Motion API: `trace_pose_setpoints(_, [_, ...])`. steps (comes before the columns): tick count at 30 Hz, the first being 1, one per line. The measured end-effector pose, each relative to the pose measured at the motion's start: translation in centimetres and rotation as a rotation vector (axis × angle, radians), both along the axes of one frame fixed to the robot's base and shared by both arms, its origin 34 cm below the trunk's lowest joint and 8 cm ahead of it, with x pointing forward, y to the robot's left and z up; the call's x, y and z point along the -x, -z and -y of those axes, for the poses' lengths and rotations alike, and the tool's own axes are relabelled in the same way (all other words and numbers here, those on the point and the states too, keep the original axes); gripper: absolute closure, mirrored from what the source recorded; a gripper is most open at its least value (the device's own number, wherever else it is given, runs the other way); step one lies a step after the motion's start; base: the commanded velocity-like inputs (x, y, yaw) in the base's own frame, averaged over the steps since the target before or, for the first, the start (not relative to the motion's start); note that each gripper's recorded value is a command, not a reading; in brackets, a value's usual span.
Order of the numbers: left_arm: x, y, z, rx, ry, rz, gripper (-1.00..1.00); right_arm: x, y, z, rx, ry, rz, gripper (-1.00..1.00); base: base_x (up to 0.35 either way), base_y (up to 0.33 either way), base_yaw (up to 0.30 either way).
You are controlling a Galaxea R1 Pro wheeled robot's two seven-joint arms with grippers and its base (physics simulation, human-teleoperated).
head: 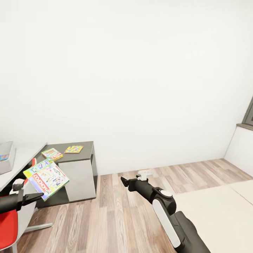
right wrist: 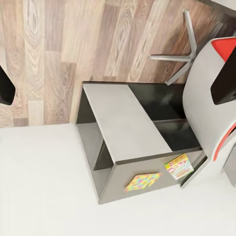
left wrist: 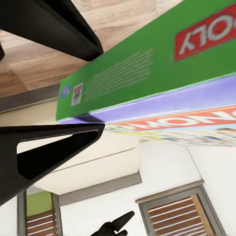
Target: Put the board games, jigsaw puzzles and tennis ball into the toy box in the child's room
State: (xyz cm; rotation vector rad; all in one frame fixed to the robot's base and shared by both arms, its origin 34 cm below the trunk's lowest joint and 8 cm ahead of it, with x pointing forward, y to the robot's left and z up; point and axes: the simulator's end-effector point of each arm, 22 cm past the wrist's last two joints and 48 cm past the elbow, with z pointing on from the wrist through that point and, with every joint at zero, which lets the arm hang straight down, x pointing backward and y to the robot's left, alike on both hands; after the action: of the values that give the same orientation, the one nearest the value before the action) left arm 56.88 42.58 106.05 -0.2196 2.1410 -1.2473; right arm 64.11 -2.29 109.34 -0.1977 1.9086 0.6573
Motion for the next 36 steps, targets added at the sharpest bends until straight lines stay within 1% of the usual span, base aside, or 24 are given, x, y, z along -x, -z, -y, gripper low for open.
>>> trace_pose_setpoints(3, [0.14, -0.37, 0.00, 0.001, 0.000, 0.004, 1.00, 0.15, -0.38, 0.00, 0.000, 0.000, 0.004, -1.00, 0.325, 0.003, 0.197])
trace_pose_setpoints(10, [0.39, -0.82, 0.01, 0.001, 0.000, 0.005, 1.00, 0.39, -0.88, 0.06, 0.000, 0.001, 0.006, -1.00, 0.325, 0.001, 0.068])
trace_pose_setpoints(18, [0.36, -0.85, 0.02, 0.002, 0.000, 0.008, 1.00, 0.39, -0.75, 0.04, 0.002, 0.000, 0.001, -1.00, 0.289, 0.000, 0.248])
trace_pose_setpoints(28, [0.30, -0.97, 0.04, 0.004, 0.001, 0.015, 1.00, 0.41, -0.74, -0.05, 0.000, -0.001, 0.000, -1.00, 0.033, 0.005, 0.285])
trace_pose_setpoints(36, [0.29, -1.01, 0.00, 0.005, -0.001, 0.015, 1.00, 0.40, -0.71, 0.01, 0.003, -0.001, 0.000, -1.00, -0.027, 0.188, 0.286])
